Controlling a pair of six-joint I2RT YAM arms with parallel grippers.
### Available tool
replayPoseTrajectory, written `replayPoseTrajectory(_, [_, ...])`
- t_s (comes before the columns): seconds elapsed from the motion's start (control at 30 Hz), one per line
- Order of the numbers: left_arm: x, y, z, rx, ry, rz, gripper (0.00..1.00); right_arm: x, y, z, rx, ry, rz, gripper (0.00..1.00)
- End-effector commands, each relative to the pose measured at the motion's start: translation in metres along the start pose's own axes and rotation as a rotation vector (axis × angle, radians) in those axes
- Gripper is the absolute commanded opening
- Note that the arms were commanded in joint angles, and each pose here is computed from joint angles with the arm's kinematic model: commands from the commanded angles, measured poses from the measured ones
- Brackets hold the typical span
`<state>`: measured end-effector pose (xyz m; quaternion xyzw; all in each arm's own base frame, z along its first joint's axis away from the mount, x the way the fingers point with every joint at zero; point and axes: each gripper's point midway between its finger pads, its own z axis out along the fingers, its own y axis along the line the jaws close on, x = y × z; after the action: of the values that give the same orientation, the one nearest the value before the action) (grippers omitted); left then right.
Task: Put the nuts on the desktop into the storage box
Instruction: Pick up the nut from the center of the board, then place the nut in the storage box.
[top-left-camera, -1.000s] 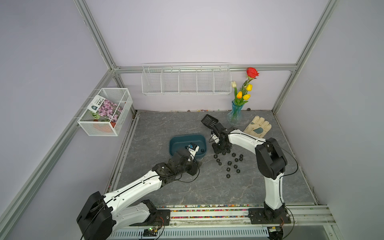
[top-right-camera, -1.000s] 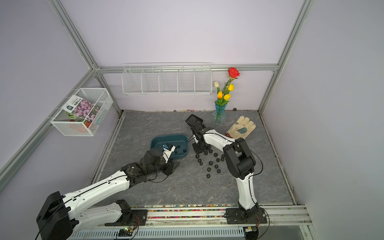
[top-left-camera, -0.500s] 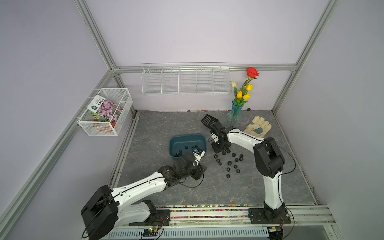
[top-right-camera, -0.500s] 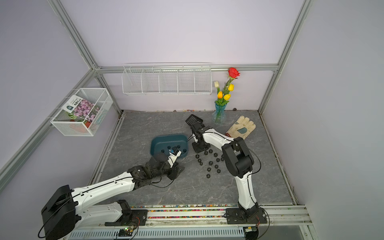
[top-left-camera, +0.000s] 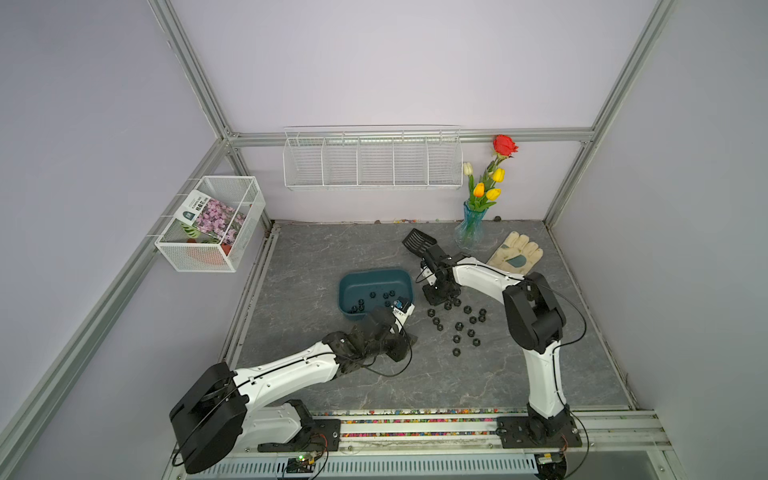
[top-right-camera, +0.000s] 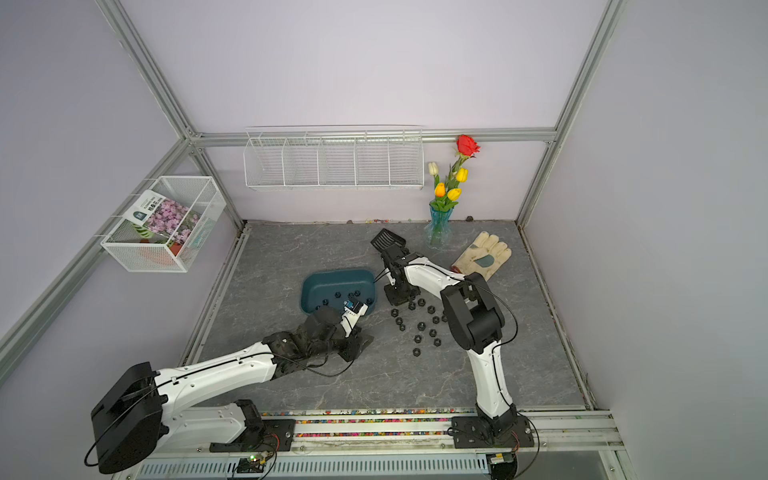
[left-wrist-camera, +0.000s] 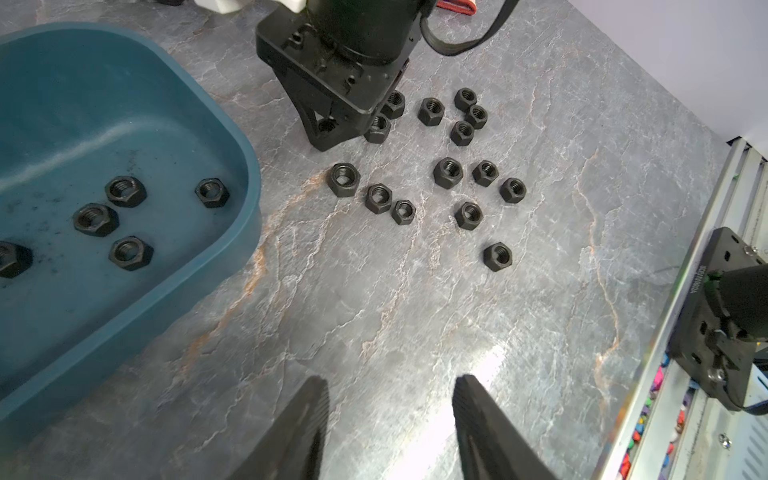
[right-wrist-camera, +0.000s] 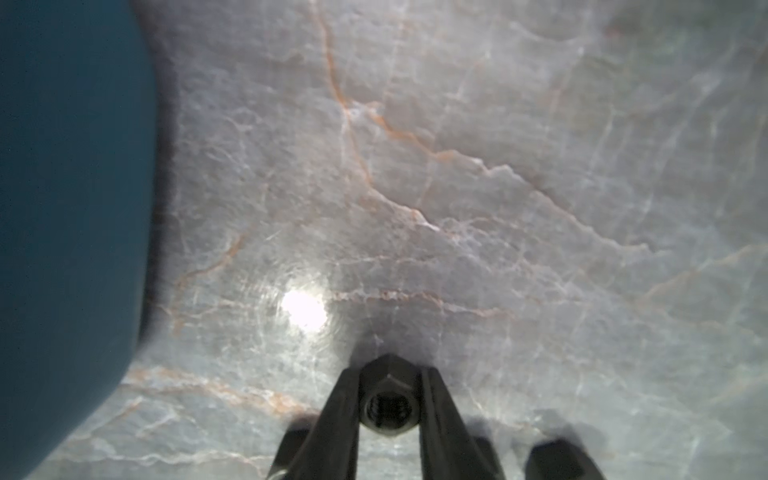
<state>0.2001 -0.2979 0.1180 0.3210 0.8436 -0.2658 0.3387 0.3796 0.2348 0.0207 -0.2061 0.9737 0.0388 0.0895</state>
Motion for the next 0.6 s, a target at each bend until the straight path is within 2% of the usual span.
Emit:
replayPoseTrajectory(0.0, [-0.009, -0.007, 0.001, 0.022, -0.018, 0.025, 0.54, 0.012, -0.003, 0.013, 0.000, 0.055, 0.001, 0.14])
replayPoseTrajectory(0.23, [-0.009, -0.003, -0.004, 0.000, -0.044, 0.022, 0.54, 0.006, -0.001, -0.007, -0.006, 0.021, 0.001, 0.08])
replayPoseTrajectory(0.57, [-0.011, 0.012, -0.018, -0.080, -0.093, 0.019, 0.54, -0.023, 0.024, -0.098, -0.020, -0.144, -0.079, 0.08])
